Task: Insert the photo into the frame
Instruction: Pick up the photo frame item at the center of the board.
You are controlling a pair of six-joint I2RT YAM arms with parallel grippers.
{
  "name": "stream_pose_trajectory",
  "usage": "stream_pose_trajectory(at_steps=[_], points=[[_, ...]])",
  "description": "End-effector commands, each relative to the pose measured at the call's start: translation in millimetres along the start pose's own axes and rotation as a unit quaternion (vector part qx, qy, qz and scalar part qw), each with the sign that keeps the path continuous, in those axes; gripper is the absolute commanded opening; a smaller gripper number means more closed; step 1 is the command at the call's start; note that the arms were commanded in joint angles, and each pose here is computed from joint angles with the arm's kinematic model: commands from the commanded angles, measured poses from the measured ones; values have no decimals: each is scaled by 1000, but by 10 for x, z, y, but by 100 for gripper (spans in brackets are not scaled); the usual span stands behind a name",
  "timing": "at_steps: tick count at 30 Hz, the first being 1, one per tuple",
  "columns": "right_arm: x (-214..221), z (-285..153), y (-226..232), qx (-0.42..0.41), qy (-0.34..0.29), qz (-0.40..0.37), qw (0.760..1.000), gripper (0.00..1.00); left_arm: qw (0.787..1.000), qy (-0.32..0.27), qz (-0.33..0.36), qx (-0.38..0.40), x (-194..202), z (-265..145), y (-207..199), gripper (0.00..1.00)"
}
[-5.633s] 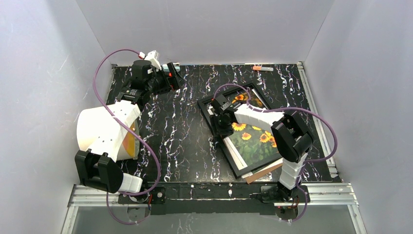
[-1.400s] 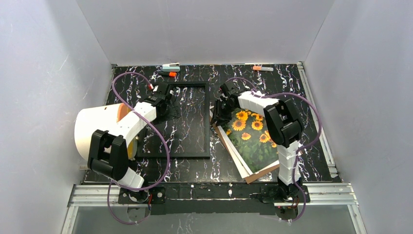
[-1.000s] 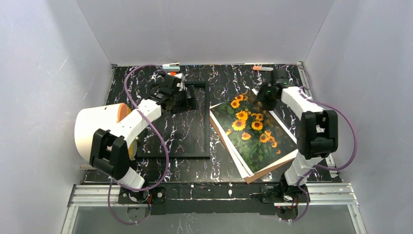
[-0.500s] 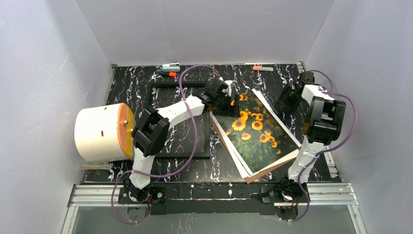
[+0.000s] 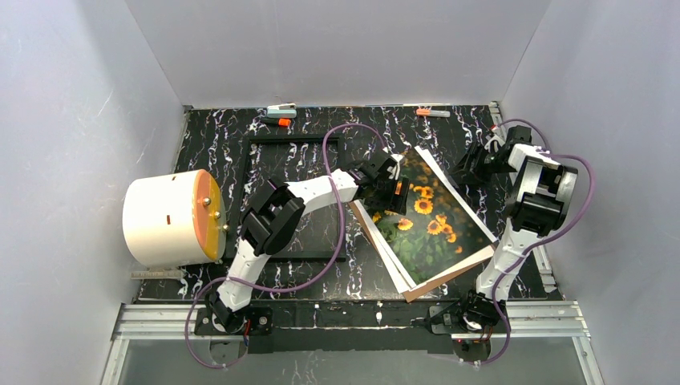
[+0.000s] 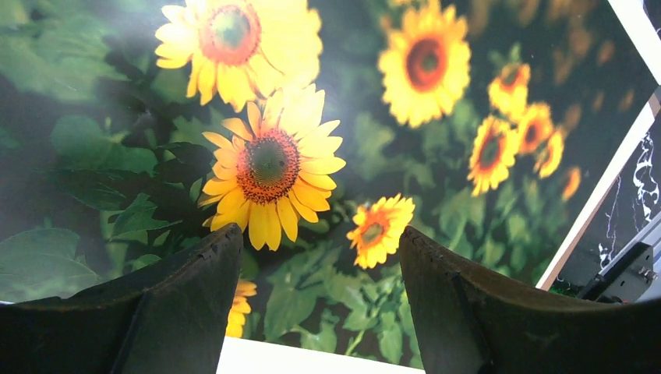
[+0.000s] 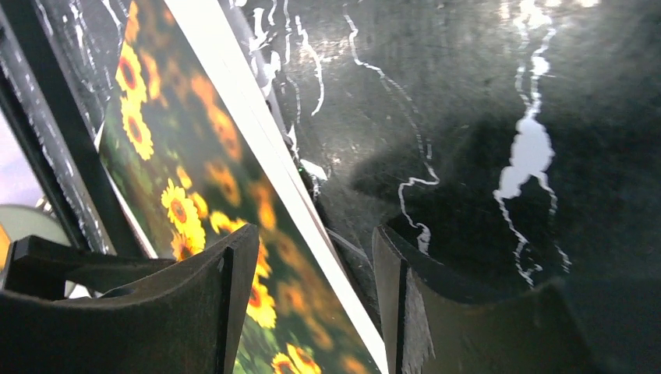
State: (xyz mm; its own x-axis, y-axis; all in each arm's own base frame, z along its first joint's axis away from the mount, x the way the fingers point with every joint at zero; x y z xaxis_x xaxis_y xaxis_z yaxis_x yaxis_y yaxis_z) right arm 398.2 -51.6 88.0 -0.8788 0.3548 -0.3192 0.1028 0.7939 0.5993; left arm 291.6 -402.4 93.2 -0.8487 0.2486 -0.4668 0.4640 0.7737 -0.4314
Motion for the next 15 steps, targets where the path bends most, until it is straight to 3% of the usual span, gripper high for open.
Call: stream_pose_trajectory(at_steps=[1,7,15], points=[[161,103,-5,-46,40,-14,998,64,996,41,5,-76,189,52,218,72],[250,131,1,-69,49,-15,996,64,989,85,2,-119,344,154,372,70],[167,3,292,-193,48,-38,979,65,981,116,6,-157,385,253,472,69]])
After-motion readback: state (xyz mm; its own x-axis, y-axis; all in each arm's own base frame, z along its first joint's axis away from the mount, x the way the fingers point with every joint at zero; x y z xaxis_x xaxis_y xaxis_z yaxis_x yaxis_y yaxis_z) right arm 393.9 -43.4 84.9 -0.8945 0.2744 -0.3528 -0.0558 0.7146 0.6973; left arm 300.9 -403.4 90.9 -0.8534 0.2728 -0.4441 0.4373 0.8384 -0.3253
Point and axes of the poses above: each gripper's point midway between its finger pads, its own z axis out along the fingers, its own y axis along the line the jaws close on, x = y × z, the point moved 7 cm from there along -z, back along the fingers, and after that the axes turned 2 degrees about -z, right-handed, at the moved point
